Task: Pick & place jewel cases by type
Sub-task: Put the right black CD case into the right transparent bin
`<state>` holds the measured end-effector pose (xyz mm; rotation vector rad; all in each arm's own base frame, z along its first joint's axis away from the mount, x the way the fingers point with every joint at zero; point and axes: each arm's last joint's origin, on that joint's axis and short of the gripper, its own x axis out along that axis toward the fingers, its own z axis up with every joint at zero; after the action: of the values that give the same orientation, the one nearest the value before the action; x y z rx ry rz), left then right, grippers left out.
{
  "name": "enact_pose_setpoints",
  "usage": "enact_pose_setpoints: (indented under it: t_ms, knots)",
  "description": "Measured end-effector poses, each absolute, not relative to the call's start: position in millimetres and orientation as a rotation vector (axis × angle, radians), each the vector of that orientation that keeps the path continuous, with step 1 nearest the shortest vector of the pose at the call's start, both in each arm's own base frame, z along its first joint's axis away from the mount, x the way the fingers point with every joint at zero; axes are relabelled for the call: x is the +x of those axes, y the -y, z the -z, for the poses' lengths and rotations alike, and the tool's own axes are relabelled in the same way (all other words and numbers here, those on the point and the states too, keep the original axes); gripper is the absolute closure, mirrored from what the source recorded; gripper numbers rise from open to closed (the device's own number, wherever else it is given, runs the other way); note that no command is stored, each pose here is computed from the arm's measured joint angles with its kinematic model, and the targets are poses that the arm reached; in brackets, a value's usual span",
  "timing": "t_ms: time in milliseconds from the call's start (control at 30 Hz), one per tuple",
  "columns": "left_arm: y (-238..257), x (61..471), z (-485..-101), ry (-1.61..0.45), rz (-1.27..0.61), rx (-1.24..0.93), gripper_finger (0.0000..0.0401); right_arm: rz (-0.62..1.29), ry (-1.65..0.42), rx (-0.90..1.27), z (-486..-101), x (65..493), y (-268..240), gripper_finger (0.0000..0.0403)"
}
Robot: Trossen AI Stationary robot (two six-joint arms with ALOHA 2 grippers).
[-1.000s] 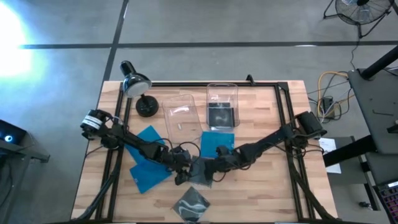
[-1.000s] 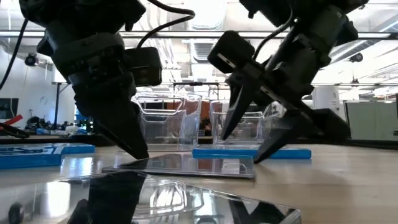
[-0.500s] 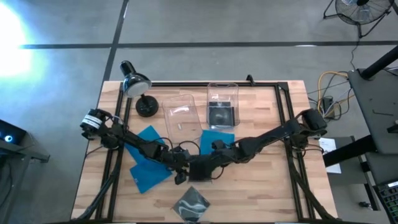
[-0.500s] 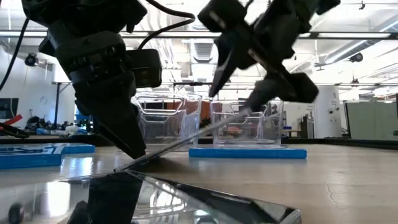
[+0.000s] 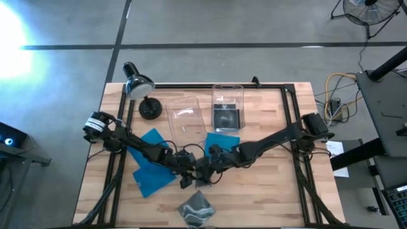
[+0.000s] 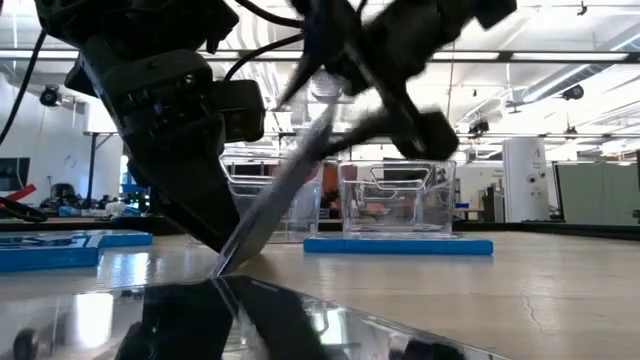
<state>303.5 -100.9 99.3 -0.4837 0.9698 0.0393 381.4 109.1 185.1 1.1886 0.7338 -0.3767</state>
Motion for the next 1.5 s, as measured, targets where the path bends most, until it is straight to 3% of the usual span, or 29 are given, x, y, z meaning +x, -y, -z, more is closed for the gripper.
enact_pose_setpoints:
  t_ms: [267,600,767,1133,1367,1500]
  knots:
    - [101.1,303.7,-99.6,-0.966,-0.048,-0.500,0.0188,0.438,-0.847,1.283,-177.2,372.5,-109.4,0.0196]
    - [103.1,309.9,-105.6,-0.899,-0.024,-0.488,0.0188,0.470,-0.833,1.324,-172.5,370.4,-108.2,0.0345]
    - [105.3,313.2,-116.0,-0.869,-0.012,-0.494,0.0188,0.482,-0.822,1.313,-173.4,369.7,-107.4,0.0388]
    - [105.8,286.1,-180.4,-0.807,-0.117,-0.430,0.0188,0.557,-0.843,1.184,-210.3,339.3,-93.8,0.0394]
    - [96.4,266.1,-224.6,-0.671,-0.201,-0.537,0.0188,0.531,-0.578,1.147,-288.5,299.2,-47.4,0.0394]
    - [90.6,257.2,-245.8,-0.566,-0.252,-0.582,0.0188,0.667,-0.466,1.062,-315.0,269.2,-6.0,0.0394]
